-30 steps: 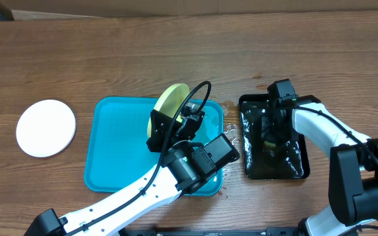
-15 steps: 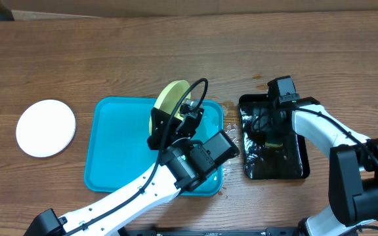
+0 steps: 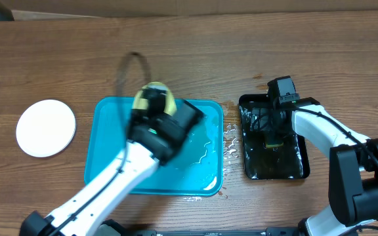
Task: Clean dirty plates on tray and stack at the side
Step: 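Carry the yellow plate left and stack it on the white plates, then move the left gripper back over the teal tray's left edge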
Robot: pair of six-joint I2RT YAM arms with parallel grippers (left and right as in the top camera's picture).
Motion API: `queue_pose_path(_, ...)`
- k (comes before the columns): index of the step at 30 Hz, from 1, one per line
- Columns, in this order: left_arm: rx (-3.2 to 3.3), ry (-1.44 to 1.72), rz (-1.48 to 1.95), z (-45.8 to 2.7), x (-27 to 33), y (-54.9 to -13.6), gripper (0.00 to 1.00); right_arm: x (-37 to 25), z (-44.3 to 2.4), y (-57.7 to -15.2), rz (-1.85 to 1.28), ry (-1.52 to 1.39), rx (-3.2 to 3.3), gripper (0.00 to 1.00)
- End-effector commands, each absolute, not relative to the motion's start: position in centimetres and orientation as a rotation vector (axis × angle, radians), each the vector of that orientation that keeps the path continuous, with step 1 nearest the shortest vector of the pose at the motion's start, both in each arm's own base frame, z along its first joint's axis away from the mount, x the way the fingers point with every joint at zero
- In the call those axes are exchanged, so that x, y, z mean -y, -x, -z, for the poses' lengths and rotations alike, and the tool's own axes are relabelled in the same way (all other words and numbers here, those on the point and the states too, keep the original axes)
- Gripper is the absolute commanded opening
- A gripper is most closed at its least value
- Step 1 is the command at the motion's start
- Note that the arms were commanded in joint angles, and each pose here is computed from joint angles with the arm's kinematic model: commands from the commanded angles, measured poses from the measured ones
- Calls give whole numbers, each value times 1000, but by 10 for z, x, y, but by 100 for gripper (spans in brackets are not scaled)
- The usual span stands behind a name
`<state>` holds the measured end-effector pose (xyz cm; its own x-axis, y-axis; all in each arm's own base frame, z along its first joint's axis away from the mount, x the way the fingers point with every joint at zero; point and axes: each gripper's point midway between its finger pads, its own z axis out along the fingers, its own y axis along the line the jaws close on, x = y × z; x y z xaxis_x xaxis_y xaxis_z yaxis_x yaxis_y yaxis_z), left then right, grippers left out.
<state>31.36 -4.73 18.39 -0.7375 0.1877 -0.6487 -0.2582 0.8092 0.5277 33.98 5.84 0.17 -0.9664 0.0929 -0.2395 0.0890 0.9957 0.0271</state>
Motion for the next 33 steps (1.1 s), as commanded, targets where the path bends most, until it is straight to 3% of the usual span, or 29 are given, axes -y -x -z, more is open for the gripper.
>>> queue_pose_path(1, -2361, 317, -468, -193, 27, -318, 4, -58, 10, -327, -32, -148, -2949, 100)
queue_pose_path(16, -2190, 1446, -133, -152, -205, -272, 4, -58, 10, -327, -32, -148, -2948, 100)
queue_pose_path(29, -2129, 1676, -153, -93, -276, -253, 5, -58, 10, -327, -32, -148, -2948, 100)
queue_pose_path(33, -2096, 1649, -154, -95, -283, -261, 16, -58, 10, -327, -32, -148, -2948, 100)
